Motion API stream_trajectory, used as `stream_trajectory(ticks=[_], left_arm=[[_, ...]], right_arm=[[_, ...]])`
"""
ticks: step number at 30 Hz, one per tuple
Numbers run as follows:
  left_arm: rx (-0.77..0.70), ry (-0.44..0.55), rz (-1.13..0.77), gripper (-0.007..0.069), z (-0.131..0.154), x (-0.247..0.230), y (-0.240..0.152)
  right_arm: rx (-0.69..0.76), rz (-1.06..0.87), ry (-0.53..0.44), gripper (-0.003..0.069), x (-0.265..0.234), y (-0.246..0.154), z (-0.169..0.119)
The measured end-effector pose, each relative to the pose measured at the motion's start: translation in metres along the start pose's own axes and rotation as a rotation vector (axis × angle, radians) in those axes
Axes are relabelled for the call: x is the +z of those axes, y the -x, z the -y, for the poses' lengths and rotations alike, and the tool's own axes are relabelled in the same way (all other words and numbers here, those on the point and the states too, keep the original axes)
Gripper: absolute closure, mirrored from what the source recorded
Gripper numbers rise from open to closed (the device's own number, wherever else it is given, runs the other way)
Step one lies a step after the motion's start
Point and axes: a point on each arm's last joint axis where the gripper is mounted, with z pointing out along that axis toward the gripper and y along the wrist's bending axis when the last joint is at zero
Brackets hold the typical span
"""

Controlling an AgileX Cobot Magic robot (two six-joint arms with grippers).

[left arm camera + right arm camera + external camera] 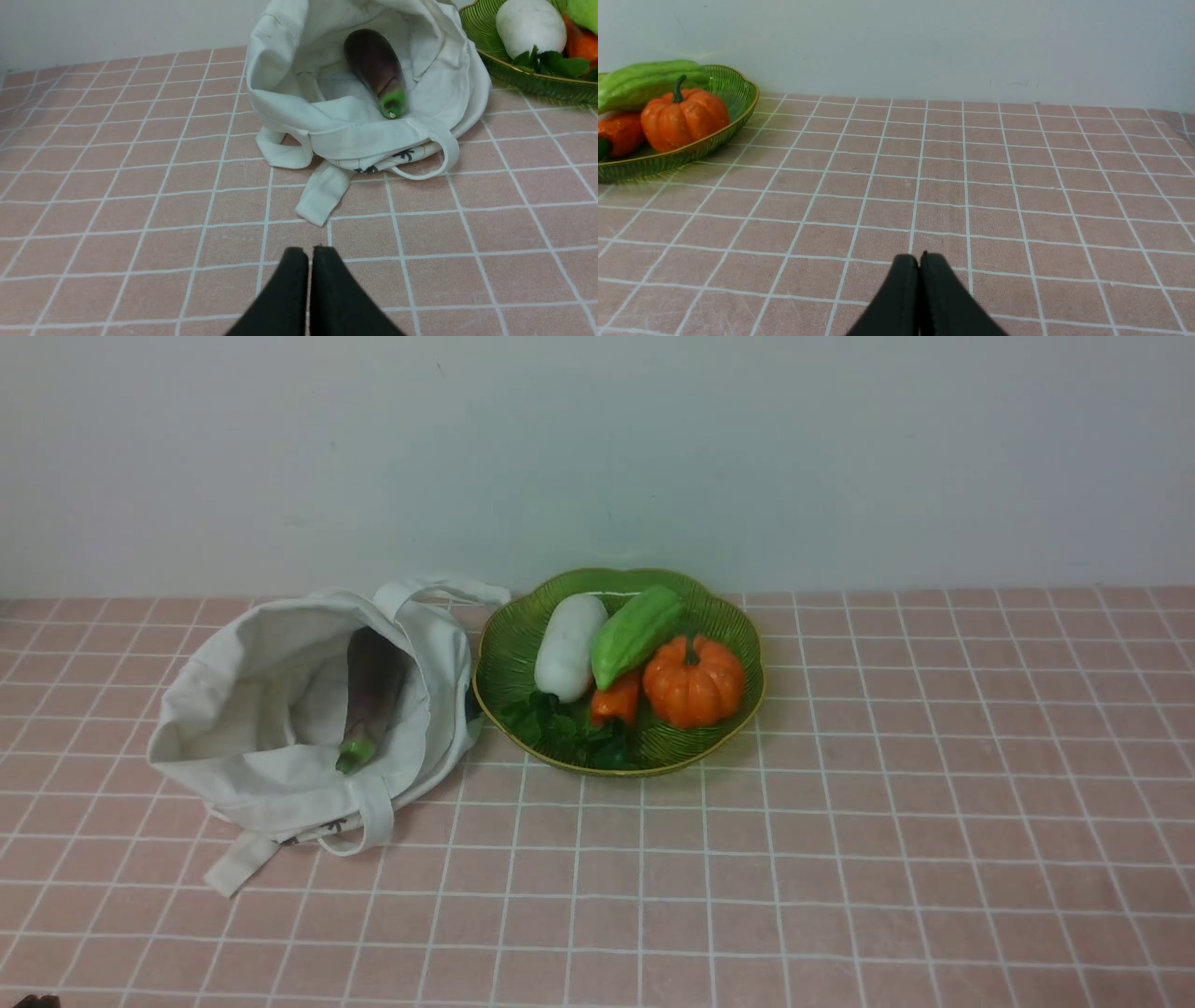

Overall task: Take vegetables from bag on pink coffee tablecloth place on plate.
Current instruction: 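Reach into the bag and grasp a vegetable inside it with the left gripper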

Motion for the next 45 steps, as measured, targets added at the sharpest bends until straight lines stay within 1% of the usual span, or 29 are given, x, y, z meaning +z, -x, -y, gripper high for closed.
stream_trajectory(ticks=[22,23,24,26,28,29,31,34,35,36,42,45], left_arm=[[-0.007,-0.002,0.0,0.063,0.0,0.0,0.0],[-0.062,-0.016,0.0,0.063,0.001,0.0,0.0],[-0.07,-0.019,0.0,0.063,0.002,0.0,0.0],[-0.239,-0.06,-0.002,0.063,0.005,0.0,0.001],[-0.485,-0.126,-0.013,0.063,0.011,-0.001,0.002],[-0.515,-0.132,-0.017,0.063,0.012,-0.001,0.002],[-0.746,-0.201,-0.046,0.063,0.018,-0.002,0.003],[-0.902,-0.255,-0.055,0.063,0.022,-0.003,0.005],[-0.909,-0.258,-0.055,0.063,0.022,-0.003,0.006],[-0.957,-0.276,-0.058,0.063,0.023,-0.003,0.007],[-1.032,-0.298,-0.028,0.063,0.023,-0.004,0.011],[-0.975,-0.31,0.007,0.063,0.022,-0.009,0.025]], right_arm=[[0.0,0.0,0.0,0.0673,0.0,0.0,0.0],[0.0,0.0,0.0,0.0673,0.0,0.0,0.0],[0.0,0.0,0.0,0.0673,0.0,0.0,0.0],[0.0,0.0,0.0,0.0673,0.0,0.0,0.0],[0.0,0.0,0.0,0.0673,0.0,0.0,0.0],[0.0,0.0,0.0,0.0673,0.0,0.0,0.0],[0.0,0.0,0.0,0.0673,0.0,0.0,0.0],[0.0,0.0,0.0,0.0673,0.0,0.0,0.0],[0.0,0.0,0.0,0.0673,0.0,0.0,0.0],[0.0,0.0,0.0,0.0673,0.0,0.0,0.0],[0.0,0.0,0.0,0.0673,0.0,0.0,0.0],[0.0,0.0,0.0,0.0673,0.0,0.0,0.0]])
